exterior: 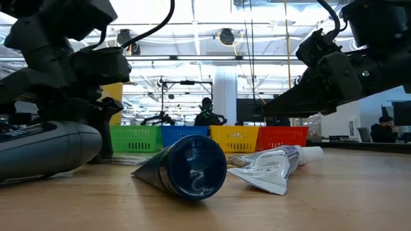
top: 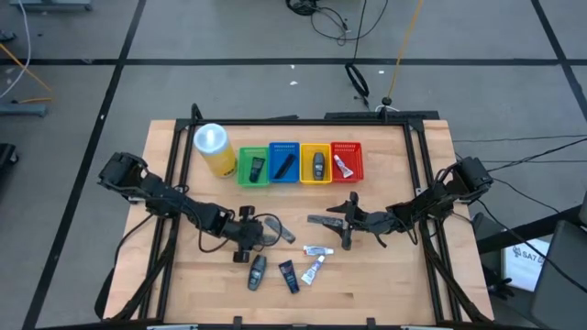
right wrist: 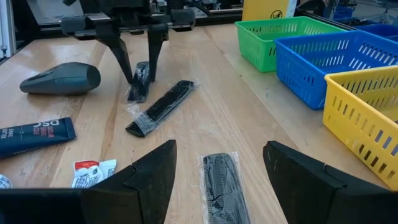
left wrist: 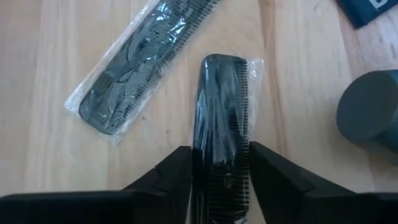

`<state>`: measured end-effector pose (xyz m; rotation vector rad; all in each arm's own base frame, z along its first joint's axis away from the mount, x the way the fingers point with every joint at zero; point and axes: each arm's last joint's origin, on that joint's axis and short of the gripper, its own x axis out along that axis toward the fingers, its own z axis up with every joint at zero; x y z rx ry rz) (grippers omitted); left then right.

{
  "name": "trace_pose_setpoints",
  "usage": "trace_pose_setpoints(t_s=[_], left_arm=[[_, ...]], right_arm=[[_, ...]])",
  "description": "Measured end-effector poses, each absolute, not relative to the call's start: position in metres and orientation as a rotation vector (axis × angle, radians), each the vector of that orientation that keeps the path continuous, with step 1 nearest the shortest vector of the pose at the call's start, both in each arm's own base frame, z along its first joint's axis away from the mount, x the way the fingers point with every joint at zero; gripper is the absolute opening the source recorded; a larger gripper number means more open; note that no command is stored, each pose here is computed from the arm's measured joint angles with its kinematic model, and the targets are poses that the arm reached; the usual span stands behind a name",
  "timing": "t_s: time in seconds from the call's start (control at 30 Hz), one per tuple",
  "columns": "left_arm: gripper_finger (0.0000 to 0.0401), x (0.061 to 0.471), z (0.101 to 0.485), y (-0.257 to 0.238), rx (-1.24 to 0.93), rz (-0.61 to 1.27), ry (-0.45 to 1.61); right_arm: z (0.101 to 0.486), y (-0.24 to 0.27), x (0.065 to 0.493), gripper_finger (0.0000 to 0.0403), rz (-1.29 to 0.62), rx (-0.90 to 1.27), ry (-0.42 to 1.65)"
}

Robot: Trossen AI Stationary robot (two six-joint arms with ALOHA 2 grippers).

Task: Pick & Place Travel size toiletries
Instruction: Put the hair comb into the blue basket

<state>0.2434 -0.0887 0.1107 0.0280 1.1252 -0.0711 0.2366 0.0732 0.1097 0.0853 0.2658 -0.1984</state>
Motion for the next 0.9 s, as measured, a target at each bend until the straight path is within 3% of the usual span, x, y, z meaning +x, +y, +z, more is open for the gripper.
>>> trace_pose_setpoints(t_s=[0.2, 0.47, 0.63, 0.9], left_arm=[[0.0109, 0.244, 0.113, -0.084, 0.024, -0.066, 1.118], [0.0136, 0.240, 0.136, -0.081, 0.003, -0.007, 1.024], [0.0139, 0.244, 0.159, -0.079, -0.023, 0.091, 0.845], [0.0140, 0.284, 0.190, -0.057, 0.028, 0.357, 0.322]], right_arm=[[0.110, 0.073, 0.237, 0.0235, -0.198, 0.085, 0.266], [0.110, 0.073, 0.237, 0.0235, -0.198, 0.082, 0.267], [0.109, 0.073, 0.237, 0.0235, -0.198, 0.081, 0.269], [0.110, 0.073, 0.237, 0.0235, -0.197, 0.078, 0.266]])
